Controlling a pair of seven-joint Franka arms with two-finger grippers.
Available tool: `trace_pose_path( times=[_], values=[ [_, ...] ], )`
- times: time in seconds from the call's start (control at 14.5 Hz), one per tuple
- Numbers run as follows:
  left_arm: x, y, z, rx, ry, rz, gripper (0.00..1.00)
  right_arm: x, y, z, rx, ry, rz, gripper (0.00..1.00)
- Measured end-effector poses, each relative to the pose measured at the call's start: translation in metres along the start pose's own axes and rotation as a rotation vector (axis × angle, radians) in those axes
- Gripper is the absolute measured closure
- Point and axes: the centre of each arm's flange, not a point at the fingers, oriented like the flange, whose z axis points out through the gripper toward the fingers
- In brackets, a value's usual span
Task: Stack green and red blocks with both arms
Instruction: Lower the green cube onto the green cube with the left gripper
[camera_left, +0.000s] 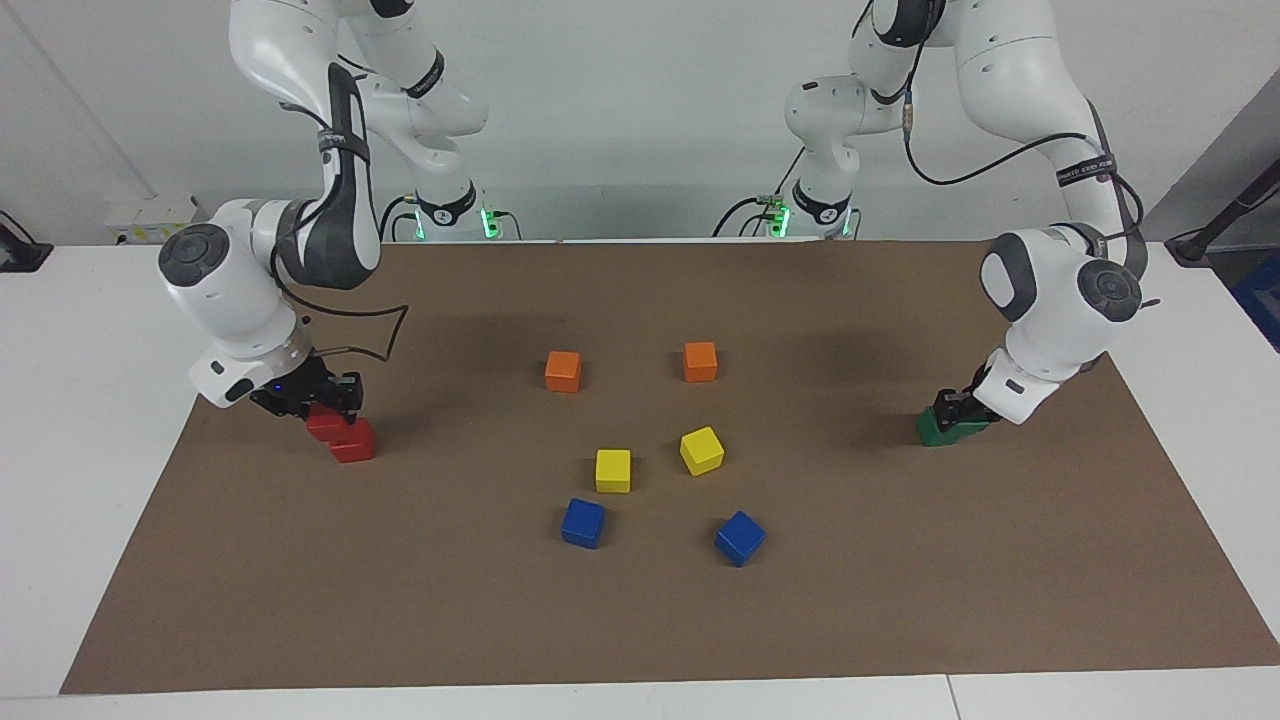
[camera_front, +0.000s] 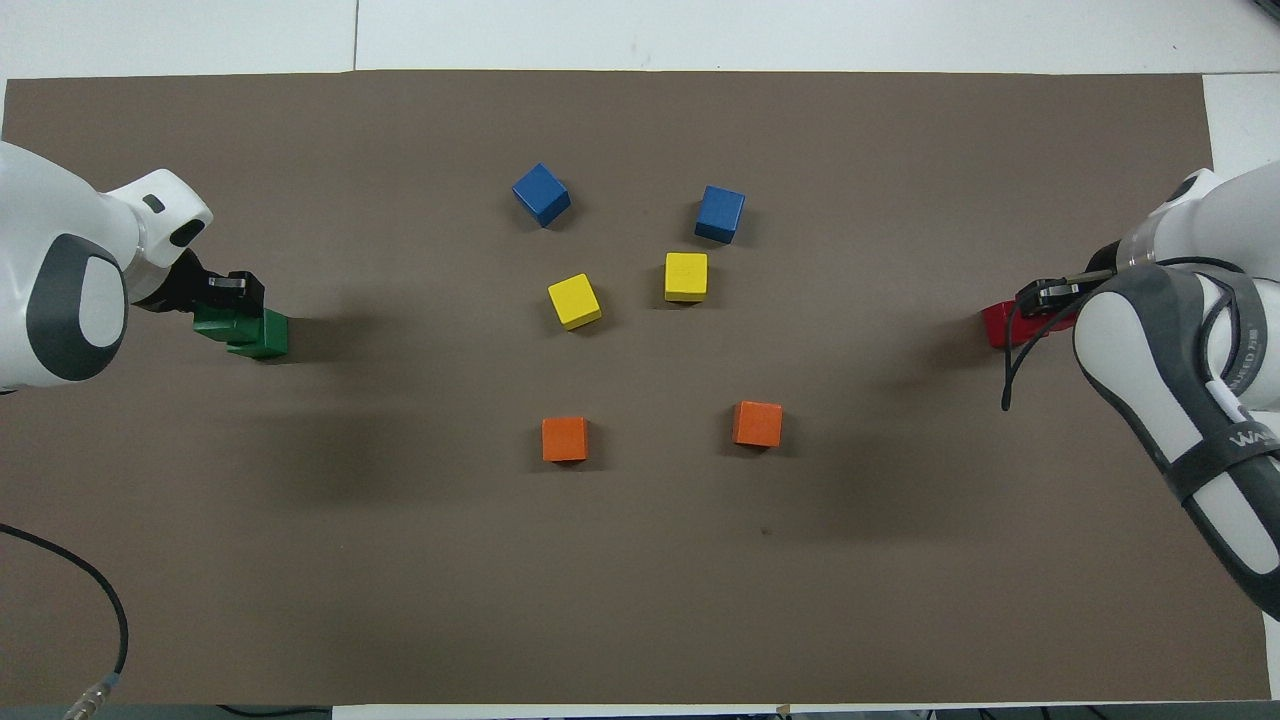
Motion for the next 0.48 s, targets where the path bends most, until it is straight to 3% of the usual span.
trace_pose_path(
  times=[0.14,0.41,0.48],
  values=[
    [-0.002,0.001,0.003,0.001,0.015,0.001,0.38,0.001,0.000,0.002,-0.001,0.003,0.000,0.46],
    [-0.007,0.001,0.014,0.000,0.010,0.001,0.00,0.002,-0.002,0.002,-0.001,0.012,-0.003,0.46],
    [-0.007,0.002,0.014,0.000,0.010,0.001,0.00,0.003,-0.003,0.002,-0.002,0.018,-0.006,0.46]
  ],
)
